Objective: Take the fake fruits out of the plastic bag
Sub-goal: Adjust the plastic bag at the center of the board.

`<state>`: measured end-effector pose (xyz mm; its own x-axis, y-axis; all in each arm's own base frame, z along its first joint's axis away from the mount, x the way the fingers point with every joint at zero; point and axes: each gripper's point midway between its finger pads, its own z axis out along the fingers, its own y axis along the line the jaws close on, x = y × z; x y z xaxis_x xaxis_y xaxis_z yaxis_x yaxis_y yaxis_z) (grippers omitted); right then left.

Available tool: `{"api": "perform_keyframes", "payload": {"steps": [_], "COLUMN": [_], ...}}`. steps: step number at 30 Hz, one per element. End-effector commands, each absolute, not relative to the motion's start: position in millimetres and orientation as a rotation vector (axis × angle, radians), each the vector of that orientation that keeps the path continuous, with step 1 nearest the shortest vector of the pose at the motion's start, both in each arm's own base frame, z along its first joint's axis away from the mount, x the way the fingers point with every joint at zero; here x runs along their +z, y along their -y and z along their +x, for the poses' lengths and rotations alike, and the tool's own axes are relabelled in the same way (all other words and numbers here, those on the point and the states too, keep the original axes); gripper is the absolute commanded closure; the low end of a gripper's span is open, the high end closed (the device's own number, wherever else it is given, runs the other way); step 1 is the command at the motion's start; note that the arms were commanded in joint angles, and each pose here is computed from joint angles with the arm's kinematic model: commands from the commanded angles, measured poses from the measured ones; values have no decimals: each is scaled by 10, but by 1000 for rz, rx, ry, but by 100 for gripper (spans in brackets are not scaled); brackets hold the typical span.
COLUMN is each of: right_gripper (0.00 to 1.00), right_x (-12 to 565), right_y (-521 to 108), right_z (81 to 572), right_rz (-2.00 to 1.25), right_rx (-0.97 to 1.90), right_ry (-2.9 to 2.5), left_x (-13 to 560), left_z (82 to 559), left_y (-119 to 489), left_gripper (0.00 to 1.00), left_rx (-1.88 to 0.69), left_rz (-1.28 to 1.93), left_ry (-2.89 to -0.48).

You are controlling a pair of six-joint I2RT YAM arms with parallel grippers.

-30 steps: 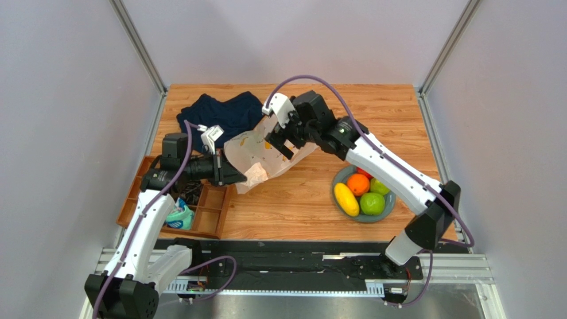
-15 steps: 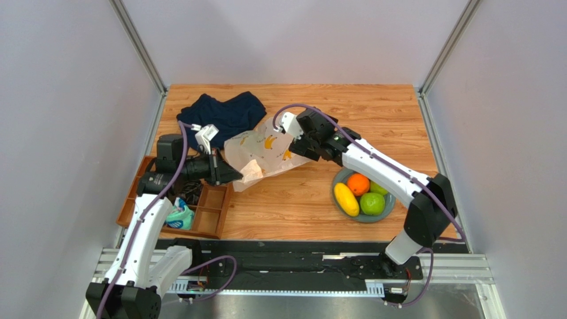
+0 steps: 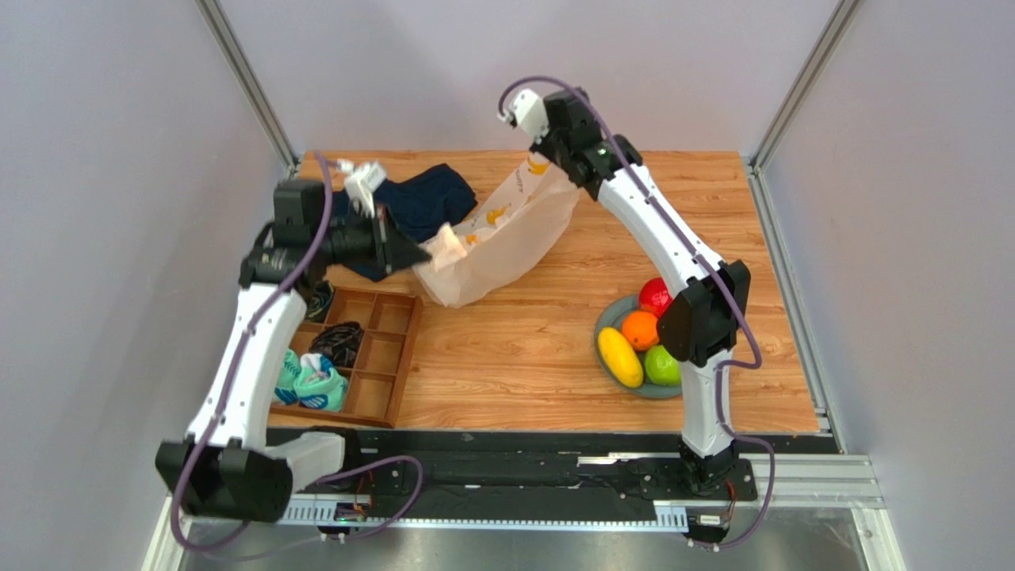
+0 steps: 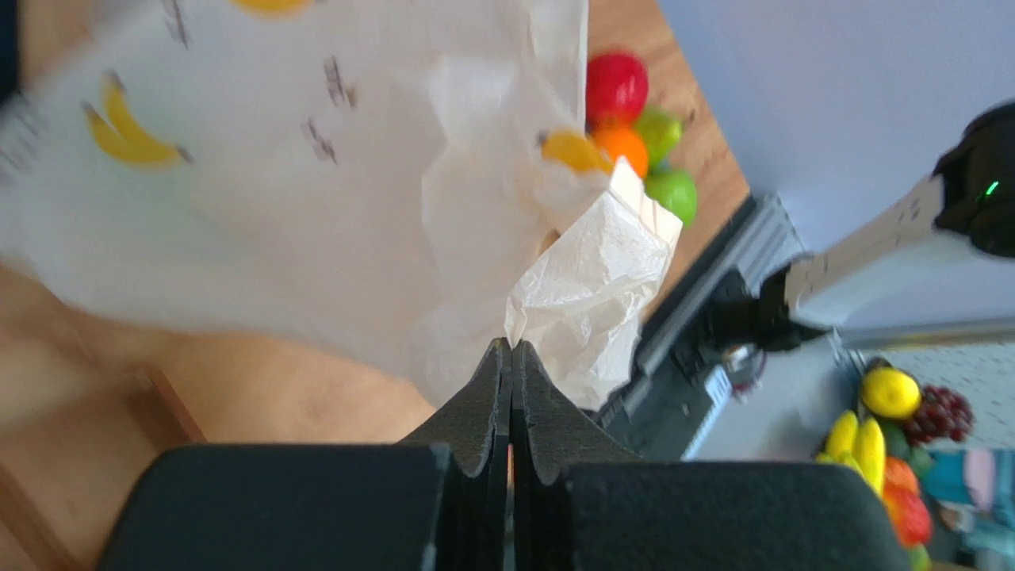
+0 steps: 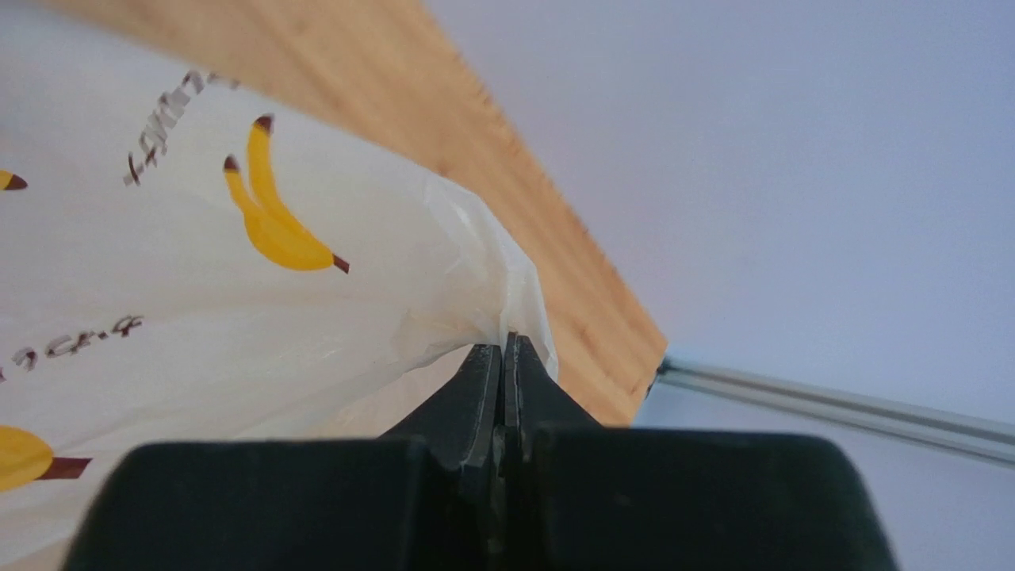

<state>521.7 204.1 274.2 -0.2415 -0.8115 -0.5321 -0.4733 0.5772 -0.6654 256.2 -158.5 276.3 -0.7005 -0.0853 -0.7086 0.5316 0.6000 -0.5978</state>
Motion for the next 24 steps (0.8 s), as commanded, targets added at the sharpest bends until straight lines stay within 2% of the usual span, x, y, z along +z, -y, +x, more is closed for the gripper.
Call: {"api": "perform_keyframes", "payload": {"steps": [1, 2, 4, 5, 8, 10, 12, 13, 14, 15, 16, 17, 18, 19, 20, 21, 22, 23, 24], "right_gripper": [100, 100, 100, 100, 100, 100, 100, 100, 100, 100, 100, 100, 100, 100, 100, 100, 100, 100, 100], "right_x": [3483, 3617, 3853, 4099, 4554, 4868, 4750, 5019, 4584, 4507, 4659, 4099, 3916, 3731, 3477, 2860, 2703, 2497, 2071], "right_y": [-2151, -2205, -2267, -2284, -2162, -2023, -1970, -1890, -1914, -1897, -1832, -1837, -1826, -1805, -1803, -1746, -1750, -1745, -1697], "right_z": [5503, 5606, 5675, 5708, 5675, 5501, 5383, 5111, 5082, 4952, 4633, 4526, 4360, 3988, 3799, 3563, 3207, 3012, 2779], "right_rz": [-933, -904, -886, -834, -714, -640, -656, -643, -709, -728, -725, -780, -802, -876, -891, -970, -1044, -1090, -1157], "right_rx": [-375, -375, -385, -388, -418, -392, -376, -350, -338, -325, -299, -271, -242, -194, -153, -143, -81, -48, -24], "right_ry": [-1708, -1646, -1546, -1467, -1369, -1342, -1381, -1335, -1411, -1424, -1402, -1520, -1570, -1624, -1691, -1816, -1847, -1886, -1969], "left_x": [3625, 3909, 4152, 4461, 4973, 5234, 5298, 5408, 5123, 4985, 5076, 4529, 4332, 4310, 3704, 3480, 3350, 2871, 2714], "left_z": [3303, 3622, 3900, 4153, 4403, 4301, 4182, 3921, 3889, 3763, 3361, 3313, 3143, 2759, 2592, 2366, 2069, 1815, 1682], "left_y": [1672, 1670, 1641, 1618, 1596, 1656, 1678, 1697, 1723, 1734, 1719, 1731, 1738, 1711, 1711, 1736, 1756, 1777, 1780], "left_gripper": [100, 100, 100, 100, 100, 100, 100, 100, 100, 100, 100, 100, 100, 100, 100, 100, 100, 100, 100], "left_rx": [-903, -840, -764, -695, -613, -631, -656, -683, -734, -769, -796, -865, -897, -916, -997, -1053, -1113, -1199, -1234], "left_rz": [522, 544, 564, 571, 594, 642, 651, 680, 681, 684, 693, 664, 659, 655, 603, 597, 616, 576, 566], "left_ry": [-1889, -1833, -1794, -1719, -1587, -1494, -1477, -1450, -1532, -1574, -1553, -1693, -1736, -1731, -1905, -1975, -2005, -2168, -2210]}}
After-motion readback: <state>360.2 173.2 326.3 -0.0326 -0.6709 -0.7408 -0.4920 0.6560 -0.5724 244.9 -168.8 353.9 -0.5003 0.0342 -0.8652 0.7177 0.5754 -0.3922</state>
